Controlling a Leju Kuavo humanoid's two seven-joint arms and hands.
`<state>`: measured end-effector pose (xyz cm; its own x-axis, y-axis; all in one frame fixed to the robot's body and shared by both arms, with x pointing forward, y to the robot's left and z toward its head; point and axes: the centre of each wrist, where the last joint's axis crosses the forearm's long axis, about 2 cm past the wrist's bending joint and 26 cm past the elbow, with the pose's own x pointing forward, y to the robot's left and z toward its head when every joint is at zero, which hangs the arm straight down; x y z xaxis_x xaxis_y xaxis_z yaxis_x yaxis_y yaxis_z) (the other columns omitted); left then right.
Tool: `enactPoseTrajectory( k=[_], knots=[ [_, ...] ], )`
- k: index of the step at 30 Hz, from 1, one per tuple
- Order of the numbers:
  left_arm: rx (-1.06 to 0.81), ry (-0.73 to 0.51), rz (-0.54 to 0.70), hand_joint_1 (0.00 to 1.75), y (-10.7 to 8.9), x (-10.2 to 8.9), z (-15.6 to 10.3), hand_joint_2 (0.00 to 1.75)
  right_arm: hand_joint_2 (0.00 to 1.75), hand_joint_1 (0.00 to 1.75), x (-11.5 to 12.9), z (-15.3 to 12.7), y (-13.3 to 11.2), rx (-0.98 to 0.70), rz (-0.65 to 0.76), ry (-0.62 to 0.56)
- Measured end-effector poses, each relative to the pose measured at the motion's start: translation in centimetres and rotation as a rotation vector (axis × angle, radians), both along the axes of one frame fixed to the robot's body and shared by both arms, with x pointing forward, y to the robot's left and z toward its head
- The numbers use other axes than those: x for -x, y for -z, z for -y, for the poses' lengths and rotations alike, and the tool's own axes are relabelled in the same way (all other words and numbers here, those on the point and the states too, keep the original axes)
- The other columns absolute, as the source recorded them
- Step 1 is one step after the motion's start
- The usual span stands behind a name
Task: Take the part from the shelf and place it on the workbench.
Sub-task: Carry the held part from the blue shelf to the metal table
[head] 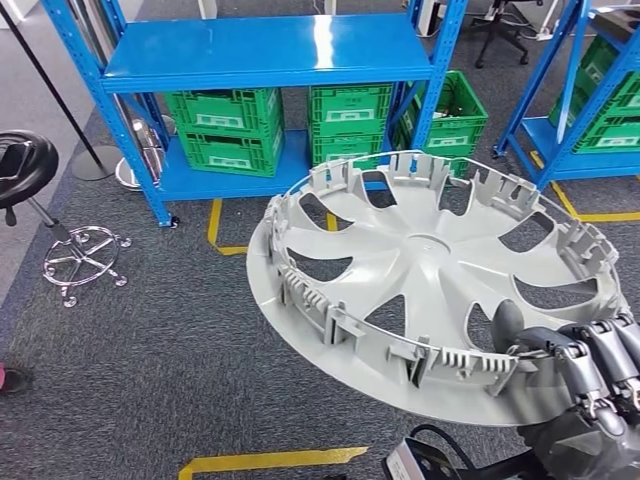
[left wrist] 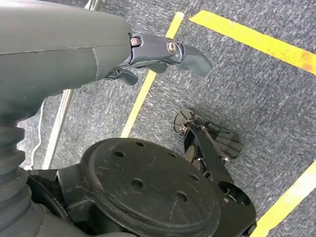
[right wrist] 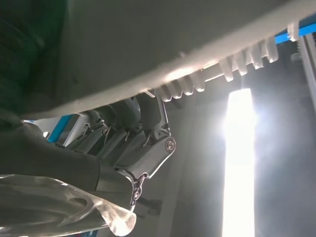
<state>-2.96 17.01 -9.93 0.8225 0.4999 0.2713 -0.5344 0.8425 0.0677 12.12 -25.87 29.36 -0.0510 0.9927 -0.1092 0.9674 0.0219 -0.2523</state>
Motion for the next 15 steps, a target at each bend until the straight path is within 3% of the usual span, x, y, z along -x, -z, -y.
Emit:
enactPoseTrajectory(
  k=[15],
  knots=[
    [-0.001, -0.015, -0.004, 0.00, 0.05, -0.10, -0.21, 1.75, 1.75, 1.75, 0.06, 0.00, 0.05, 0.008, -0.004, -0.002]
  ],
)
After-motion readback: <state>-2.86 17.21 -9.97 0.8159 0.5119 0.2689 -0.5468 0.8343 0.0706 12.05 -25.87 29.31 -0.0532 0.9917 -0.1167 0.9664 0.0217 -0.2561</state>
